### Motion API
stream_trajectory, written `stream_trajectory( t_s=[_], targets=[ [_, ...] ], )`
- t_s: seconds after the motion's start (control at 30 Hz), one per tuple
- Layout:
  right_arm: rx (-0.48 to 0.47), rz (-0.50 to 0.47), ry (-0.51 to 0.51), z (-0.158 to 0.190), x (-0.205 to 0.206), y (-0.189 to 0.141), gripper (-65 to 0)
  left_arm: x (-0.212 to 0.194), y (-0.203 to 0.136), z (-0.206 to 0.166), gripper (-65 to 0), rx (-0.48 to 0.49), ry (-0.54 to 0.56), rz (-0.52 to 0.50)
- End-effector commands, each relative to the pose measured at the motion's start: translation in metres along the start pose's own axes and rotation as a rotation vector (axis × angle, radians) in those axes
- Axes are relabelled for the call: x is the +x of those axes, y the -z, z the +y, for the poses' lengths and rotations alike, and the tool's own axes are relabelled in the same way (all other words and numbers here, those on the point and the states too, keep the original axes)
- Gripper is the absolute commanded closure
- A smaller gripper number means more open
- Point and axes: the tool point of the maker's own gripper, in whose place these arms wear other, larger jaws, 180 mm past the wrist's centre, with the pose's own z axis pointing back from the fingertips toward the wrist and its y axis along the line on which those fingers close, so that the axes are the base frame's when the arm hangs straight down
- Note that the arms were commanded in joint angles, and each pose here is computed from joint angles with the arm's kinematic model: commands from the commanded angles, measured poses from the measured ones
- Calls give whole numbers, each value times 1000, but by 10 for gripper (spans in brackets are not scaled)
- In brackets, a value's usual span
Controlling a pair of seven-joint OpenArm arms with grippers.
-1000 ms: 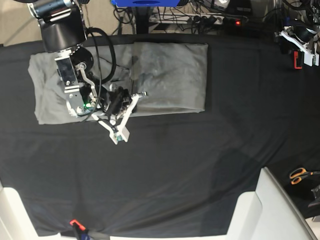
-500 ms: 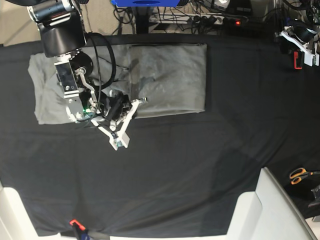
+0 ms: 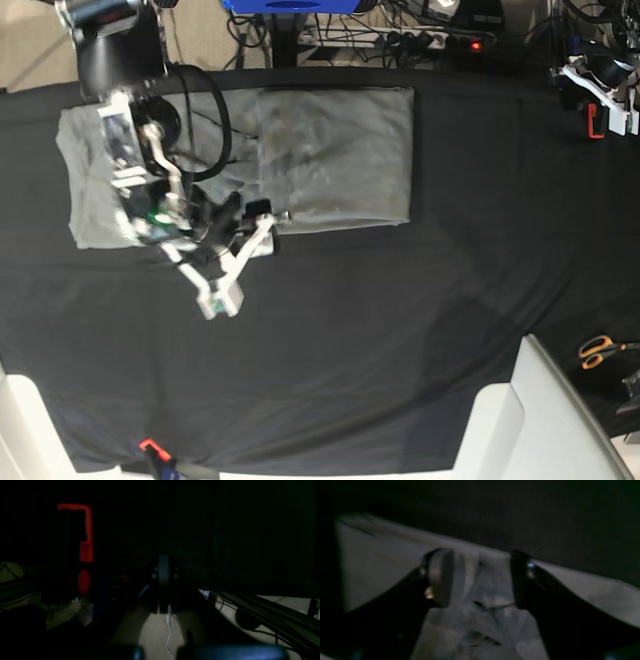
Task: Fold the T-shirt properly
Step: 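Press the folded layers flat with the right gripper, then withdraw it, then lower the right gripper to the strip's other end and pinch it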
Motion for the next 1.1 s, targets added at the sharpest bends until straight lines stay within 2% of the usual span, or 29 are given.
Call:
stream_trajectory(
  t_s=[0.0, 0.1, 0.17, 0.4, 0.6, 0.67, 0.8, 0.9, 0.97, 1.07],
  targets=[
    [-49, -78, 16, -20, 18, -17, -392, 11, -6, 8, 0, 13, 17, -28],
    [-146, -143, 119, -68, 18, -45, -420, 11, -6, 8, 0, 13, 17, -28],
    [-171, -147, 132, -98, 8, -56, -425, 14, -6, 7, 0, 12, 23, -35],
    [-206, -50, 191, -211, -57, -91, -425, 14, -6, 6, 0, 11, 22, -39],
    [-283, -36, 402, -286, -92, -123, -426, 14, -6, 4, 0, 7, 24, -36],
    [-287, -35, 490, -303, -105, -128, -456, 13, -5, 4, 0, 6, 25, -35],
    [-241, 11, 634, -309, -136, -122, -563, 13, -5, 4, 0, 6, 25, -35],
    [-214, 53, 657, -300, -147, -116, -567, 13, -5, 4, 0, 6, 25, -35],
    [-172, 120, 671, -284, -158, -108, -567, 13, -5, 4, 0, 6, 25, -35],
    [-134, 183, 677, -266, -169, -101, -540, 13, -5, 4, 0, 6, 25, -35]
  ],
)
